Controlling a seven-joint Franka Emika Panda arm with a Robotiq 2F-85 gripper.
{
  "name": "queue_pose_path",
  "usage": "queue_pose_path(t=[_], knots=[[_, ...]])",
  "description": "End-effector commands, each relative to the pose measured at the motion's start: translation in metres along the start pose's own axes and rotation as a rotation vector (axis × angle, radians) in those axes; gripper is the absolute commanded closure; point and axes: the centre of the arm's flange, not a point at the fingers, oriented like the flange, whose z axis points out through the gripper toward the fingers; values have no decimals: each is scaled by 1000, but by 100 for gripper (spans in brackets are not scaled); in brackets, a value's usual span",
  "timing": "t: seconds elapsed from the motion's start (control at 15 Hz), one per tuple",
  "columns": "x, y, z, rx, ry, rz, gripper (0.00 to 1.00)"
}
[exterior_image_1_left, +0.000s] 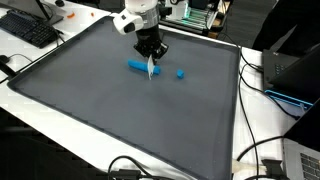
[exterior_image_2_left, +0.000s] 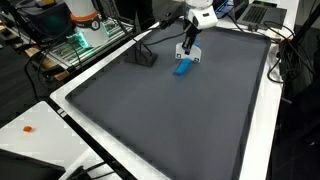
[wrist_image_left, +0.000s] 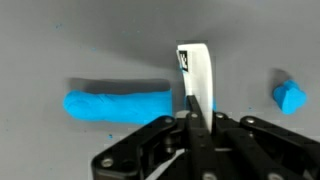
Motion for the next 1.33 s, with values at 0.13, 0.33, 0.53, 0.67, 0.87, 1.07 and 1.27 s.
queue_pose_path(t=[0.13, 0.33, 0.53, 0.67, 0.87, 1.07, 1.27], knots=[[-5, -16, 7, 24, -51, 46, 99], [-6, -18, -1, 52, -54, 74, 99], [-7, -17, -10, 41, -49, 87, 99], [-5, -13, -20, 30, -34, 89, 99], [-3, -8, -37, 17, -8, 95, 99], [-2, 1, -49, 6, 10, 101, 99], [-2, 13, -54, -12, 16, 110, 99]])
